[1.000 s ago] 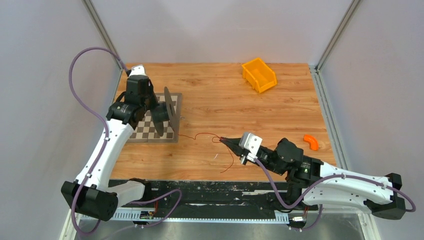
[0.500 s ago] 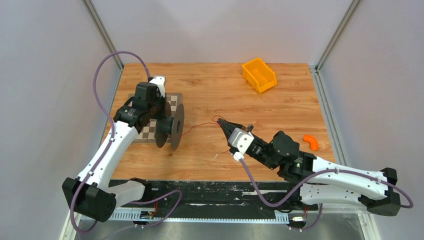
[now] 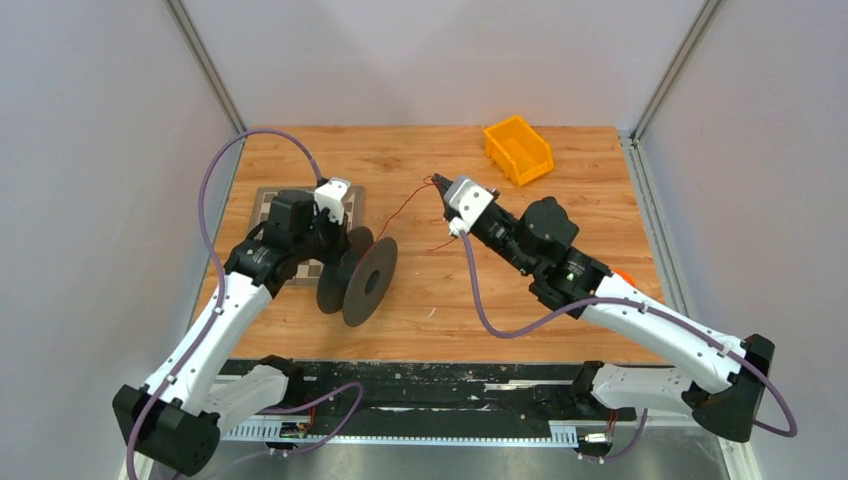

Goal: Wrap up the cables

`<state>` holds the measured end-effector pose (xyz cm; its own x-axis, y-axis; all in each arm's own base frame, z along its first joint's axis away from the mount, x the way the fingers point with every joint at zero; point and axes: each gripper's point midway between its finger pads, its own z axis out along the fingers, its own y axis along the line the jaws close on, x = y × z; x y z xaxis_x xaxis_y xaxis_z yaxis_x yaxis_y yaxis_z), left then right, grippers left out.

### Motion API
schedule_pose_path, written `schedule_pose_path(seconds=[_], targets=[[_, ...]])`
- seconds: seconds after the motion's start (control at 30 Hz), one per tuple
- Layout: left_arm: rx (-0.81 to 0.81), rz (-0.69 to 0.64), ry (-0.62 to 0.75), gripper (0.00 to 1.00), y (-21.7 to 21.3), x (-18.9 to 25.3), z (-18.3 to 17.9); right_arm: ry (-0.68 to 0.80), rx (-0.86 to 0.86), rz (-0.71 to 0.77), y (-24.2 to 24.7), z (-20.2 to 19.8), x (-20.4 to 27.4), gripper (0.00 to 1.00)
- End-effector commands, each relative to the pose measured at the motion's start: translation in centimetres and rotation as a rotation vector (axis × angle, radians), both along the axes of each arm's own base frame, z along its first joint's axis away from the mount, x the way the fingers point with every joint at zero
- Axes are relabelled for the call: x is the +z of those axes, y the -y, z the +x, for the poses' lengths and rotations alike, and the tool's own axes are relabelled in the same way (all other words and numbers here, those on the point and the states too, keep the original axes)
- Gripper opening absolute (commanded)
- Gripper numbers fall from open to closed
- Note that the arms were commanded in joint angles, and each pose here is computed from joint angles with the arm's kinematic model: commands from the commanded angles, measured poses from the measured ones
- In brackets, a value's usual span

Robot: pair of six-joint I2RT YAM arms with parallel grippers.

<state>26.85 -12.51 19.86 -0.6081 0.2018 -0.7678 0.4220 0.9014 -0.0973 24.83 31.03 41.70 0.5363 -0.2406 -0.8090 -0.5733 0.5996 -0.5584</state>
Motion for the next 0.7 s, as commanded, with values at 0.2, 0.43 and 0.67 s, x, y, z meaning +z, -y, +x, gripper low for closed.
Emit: schedule_pose_path(seconds=[0.2,0.43,0.67], targets=[[-0.242,-0.253,0.157,0.00,3.8,7.3,-4.0,-0.258,-0.016,-0.004,1.4,6.7,-6.7,0.00],[-0.200,-0.409,0.162,0.00,3.7,12.0,-5.0,-0.431,-0.069,-0.027,2.8,8.6,-12.9,0.00],[-0.131,-0.556,0.216,0.00,3.1,16.1,-5.0,-0.529,-0.066,-0.017,3.6,8.0,-16.0,0.00]])
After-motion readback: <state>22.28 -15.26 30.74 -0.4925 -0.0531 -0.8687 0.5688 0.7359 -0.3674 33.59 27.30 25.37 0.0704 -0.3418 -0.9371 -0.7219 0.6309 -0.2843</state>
